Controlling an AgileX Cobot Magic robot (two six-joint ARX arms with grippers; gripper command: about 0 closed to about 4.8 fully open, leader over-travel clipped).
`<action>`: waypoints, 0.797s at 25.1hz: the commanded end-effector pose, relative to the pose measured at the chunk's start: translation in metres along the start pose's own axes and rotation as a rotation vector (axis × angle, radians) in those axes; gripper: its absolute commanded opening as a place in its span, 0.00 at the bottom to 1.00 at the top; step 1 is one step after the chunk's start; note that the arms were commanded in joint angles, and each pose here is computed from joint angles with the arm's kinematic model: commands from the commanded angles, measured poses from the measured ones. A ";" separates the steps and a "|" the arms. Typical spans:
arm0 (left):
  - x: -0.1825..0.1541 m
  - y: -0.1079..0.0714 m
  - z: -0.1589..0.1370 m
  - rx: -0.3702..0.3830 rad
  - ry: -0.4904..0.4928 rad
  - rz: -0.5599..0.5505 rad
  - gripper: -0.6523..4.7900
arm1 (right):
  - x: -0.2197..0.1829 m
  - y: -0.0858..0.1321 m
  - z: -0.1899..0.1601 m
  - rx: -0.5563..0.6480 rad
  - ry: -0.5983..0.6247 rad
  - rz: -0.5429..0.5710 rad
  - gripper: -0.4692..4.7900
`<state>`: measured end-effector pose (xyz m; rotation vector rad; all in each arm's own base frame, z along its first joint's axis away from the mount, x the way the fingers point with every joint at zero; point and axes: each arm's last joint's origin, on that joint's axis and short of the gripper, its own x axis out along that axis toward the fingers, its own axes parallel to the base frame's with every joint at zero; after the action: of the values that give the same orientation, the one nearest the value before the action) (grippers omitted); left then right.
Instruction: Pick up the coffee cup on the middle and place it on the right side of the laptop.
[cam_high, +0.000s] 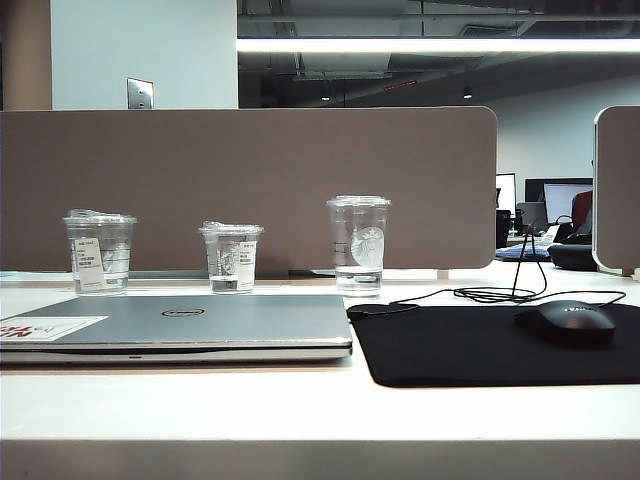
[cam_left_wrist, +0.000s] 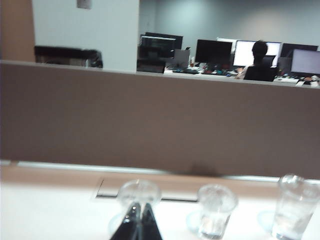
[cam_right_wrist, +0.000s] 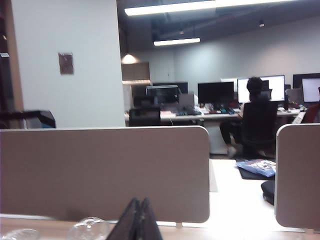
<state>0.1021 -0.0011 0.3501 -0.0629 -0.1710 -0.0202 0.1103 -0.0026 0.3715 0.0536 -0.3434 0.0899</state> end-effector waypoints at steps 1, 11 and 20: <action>0.017 -0.001 0.002 -0.007 0.044 -0.031 0.11 | 0.021 0.002 0.006 -0.025 0.046 0.030 0.08; 0.090 -0.028 -0.040 0.023 0.205 -0.329 0.96 | 0.108 0.029 -0.044 0.082 0.448 0.337 0.08; 0.148 -0.052 -0.105 0.045 0.314 -0.343 1.00 | 0.157 0.036 -0.091 0.093 0.586 0.401 0.08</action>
<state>0.2559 -0.0593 0.2751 0.0122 0.1861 -0.3624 0.2817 0.0506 0.3337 0.0552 0.2780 0.4962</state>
